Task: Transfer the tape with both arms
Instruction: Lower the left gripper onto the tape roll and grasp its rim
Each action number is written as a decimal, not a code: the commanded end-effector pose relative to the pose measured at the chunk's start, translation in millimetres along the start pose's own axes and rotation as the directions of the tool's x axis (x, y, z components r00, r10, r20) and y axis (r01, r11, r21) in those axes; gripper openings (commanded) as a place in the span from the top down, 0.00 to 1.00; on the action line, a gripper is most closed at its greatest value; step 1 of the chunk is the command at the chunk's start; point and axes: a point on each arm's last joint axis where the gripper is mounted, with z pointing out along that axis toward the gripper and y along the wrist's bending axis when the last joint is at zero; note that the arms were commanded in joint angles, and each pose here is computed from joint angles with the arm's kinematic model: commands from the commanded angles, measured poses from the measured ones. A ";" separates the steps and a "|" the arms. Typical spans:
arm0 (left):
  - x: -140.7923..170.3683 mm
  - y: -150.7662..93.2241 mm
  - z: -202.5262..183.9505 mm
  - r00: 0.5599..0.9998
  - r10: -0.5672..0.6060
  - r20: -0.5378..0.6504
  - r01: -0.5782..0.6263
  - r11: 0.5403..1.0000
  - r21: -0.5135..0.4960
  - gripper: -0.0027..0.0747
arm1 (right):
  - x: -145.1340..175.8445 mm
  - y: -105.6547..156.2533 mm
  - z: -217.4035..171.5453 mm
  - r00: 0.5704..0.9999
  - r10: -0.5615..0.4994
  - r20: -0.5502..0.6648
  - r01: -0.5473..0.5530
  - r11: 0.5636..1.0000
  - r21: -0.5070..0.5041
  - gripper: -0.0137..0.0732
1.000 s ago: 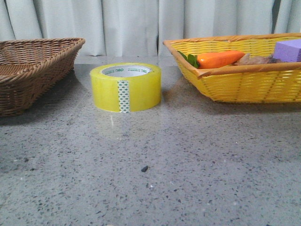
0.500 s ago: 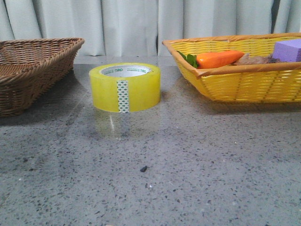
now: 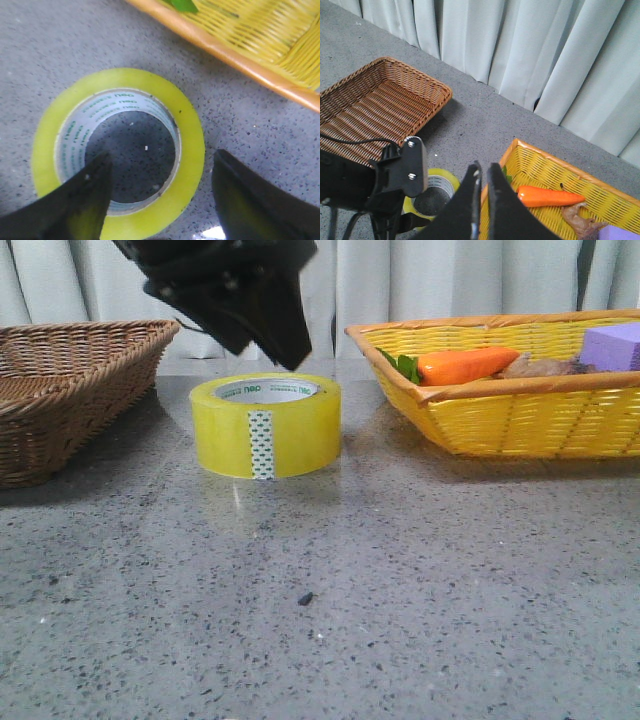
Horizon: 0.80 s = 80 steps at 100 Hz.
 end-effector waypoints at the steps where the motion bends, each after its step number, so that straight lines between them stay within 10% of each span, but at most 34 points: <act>1: -15.8 -2.7 -12.6 0.997 0.006 0.073 -0.006 1.000 0.007 0.44 | -8.5 -8.6 -20.4 0.994 -0.007 0.111 0.002 0.999 0.038 0.93; 40: -11.1 -0.9 25.4 1.000 0.000 0.003 0.000 1.000 0.016 0.47 | -8.3 -8.6 -20.4 0.994 -0.006 0.109 0.002 0.999 0.038 0.93; 80: -11.2 -0.8 27.6 1.000 0.019 0.001 -0.019 1.000 0.016 0.99 | -7.7 -8.8 -20.4 0.995 -0.007 0.103 0.003 0.999 0.040 0.93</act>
